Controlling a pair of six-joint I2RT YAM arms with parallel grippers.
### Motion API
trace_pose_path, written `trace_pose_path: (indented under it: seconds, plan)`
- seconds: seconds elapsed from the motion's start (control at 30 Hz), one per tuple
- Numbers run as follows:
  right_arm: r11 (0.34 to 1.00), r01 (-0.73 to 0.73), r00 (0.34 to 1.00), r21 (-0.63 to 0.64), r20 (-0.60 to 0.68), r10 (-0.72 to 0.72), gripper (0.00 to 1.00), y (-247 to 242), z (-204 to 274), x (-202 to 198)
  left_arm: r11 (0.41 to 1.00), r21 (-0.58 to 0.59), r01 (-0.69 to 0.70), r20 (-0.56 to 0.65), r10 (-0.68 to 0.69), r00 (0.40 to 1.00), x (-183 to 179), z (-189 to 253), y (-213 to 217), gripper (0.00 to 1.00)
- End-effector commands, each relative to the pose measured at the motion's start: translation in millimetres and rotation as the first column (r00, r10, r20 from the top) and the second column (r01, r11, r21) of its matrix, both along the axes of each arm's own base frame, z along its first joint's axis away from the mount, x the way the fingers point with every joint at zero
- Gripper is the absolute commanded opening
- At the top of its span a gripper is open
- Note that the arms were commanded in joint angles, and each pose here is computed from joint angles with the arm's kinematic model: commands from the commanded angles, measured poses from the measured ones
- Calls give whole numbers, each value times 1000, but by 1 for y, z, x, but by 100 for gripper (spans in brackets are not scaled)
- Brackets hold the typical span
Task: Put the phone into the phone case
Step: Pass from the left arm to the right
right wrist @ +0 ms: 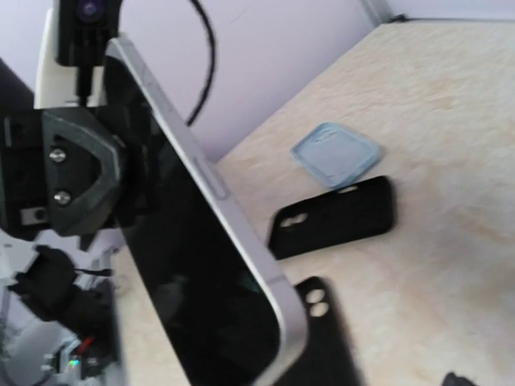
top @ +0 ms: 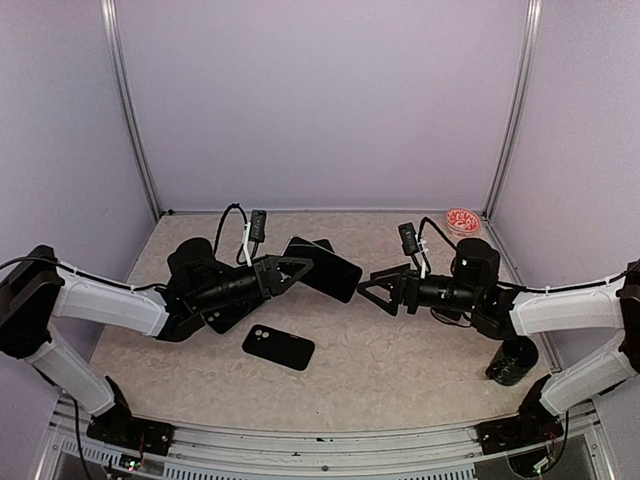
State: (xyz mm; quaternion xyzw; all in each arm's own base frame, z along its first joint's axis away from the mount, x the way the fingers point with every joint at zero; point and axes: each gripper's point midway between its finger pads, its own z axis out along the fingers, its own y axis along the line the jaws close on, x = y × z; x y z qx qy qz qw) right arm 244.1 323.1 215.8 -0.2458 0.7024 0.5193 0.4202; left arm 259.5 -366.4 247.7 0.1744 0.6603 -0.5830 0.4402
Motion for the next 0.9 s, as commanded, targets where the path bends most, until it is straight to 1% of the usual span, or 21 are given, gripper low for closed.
trace_pose_path:
  seconds: [0.0,0.4,0.6,0.7,0.87]
  plan:
    - [987,-117,993,114,11,117,98,14,28,-7,993,-115,7,60,0,998,0,29,4,0]
    - [950,-216,970,226,-65,236,98,31,23,-10,979,-194,55,28,-51,998,-4,24,-4,0]
    - [938,-242,959,249,-84,269,95,39,23,-11,975,-211,71,0,-73,997,-2,14,-13,0]
    - [928,-273,951,253,-74,300,93,47,25,-16,972,-221,81,-14,-87,996,-1,9,-17,0]
    - [917,-300,941,264,-74,330,88,52,25,-23,973,-219,65,-19,-71,997,3,5,-17,0]
